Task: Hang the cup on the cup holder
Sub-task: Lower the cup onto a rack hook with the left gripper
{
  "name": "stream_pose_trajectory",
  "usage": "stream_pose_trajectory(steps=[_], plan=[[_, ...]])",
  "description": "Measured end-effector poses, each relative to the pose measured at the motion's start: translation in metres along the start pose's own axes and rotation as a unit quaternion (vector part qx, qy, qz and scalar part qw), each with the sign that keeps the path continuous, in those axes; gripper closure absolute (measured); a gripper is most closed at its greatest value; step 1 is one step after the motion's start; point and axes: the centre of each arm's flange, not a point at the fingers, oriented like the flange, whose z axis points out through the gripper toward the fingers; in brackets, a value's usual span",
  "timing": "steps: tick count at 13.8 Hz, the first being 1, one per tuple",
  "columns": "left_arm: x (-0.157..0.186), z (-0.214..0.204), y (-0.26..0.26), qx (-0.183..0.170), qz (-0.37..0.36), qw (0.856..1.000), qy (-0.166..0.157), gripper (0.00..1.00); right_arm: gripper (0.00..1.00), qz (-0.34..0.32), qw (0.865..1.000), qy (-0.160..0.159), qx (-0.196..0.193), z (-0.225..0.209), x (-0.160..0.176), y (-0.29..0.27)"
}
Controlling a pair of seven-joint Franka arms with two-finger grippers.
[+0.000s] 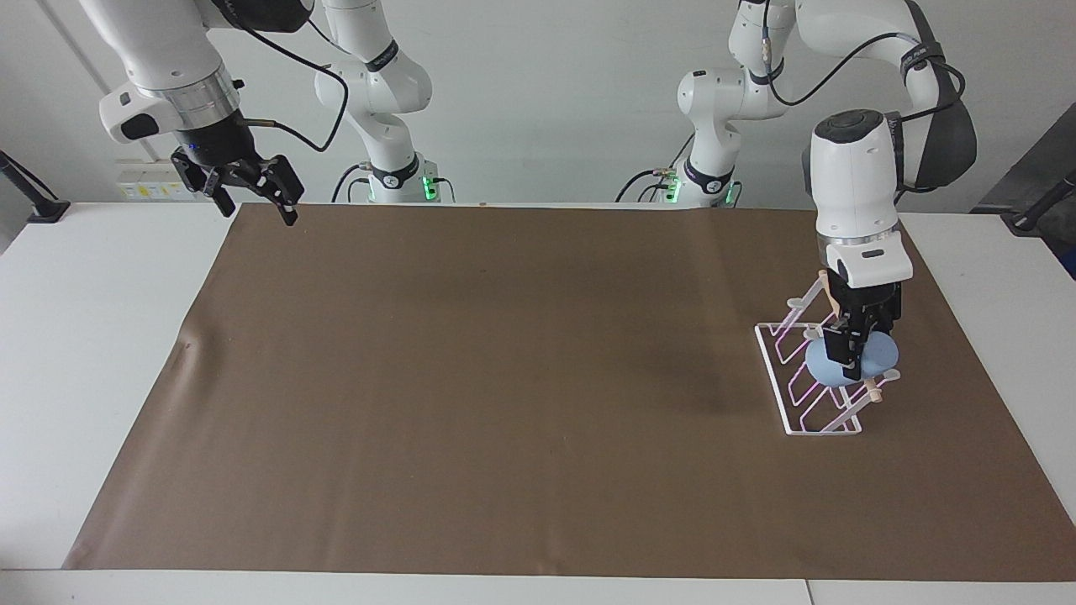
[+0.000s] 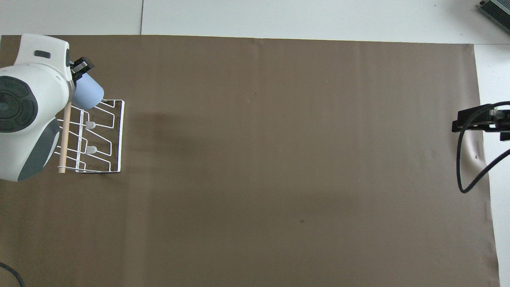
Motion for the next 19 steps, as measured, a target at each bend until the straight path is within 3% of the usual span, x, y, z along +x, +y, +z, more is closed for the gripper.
stream_pose_trajectory(steps=[9, 19], plan=[[-0.028, 0.031, -0.01, -0.004, 0.017, 1.0, 0.012, 0.25, 0.0, -0.023, 1.0, -0.014, -0.004, 0.016, -0.005, 0.004], [-0.049, 0.036, -0.015, -0.013, 0.021, 1.0, 0.006, 0.24, 0.0, -0.031, 0.999, -0.012, -0.005, 0.02, -0.004, 0.011]])
